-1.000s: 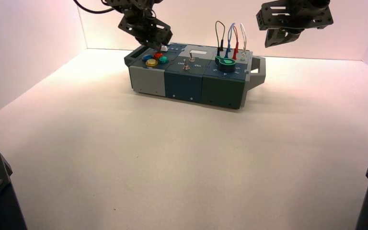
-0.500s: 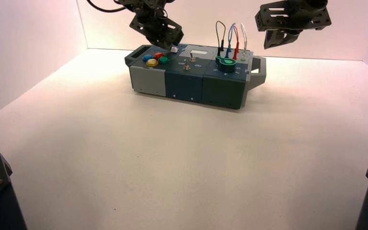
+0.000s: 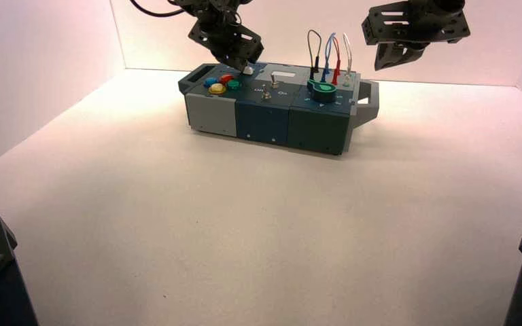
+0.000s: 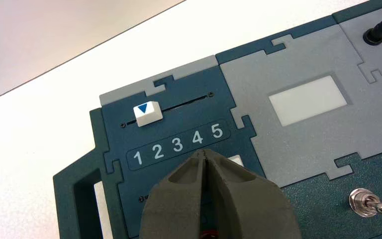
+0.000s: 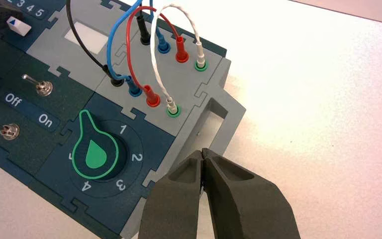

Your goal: Move the bottom slider to position 5.

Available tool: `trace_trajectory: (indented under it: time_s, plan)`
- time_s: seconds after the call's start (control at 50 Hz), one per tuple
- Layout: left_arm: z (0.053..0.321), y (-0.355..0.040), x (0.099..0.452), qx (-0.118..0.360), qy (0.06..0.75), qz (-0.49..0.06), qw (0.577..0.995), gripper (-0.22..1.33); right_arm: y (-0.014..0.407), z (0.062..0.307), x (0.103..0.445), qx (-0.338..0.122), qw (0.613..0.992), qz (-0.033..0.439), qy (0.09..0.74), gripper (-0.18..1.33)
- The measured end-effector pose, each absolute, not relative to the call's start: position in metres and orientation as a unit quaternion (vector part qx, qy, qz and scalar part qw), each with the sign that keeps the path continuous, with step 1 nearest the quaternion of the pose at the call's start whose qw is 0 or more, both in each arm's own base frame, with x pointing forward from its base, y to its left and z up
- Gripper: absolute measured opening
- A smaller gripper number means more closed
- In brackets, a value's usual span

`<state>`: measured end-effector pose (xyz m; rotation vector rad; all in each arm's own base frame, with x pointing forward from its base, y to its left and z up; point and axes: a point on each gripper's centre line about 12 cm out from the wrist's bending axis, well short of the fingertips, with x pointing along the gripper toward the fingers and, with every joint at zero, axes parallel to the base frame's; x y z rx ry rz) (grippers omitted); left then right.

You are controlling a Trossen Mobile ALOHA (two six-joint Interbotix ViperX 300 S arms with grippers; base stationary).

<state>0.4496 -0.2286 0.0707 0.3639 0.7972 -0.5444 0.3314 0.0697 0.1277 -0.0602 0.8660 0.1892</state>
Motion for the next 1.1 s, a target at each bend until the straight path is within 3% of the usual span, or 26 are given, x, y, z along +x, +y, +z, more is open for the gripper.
trace_trajectory:
  time_s: [1.1]
  plan:
    - [0.072,-0.189,0.449,0.158,0.384,-0.224,0.882,-0.16,0.070,0.127,0.331,-0.030,0.902,0.092,0.420,-0.14]
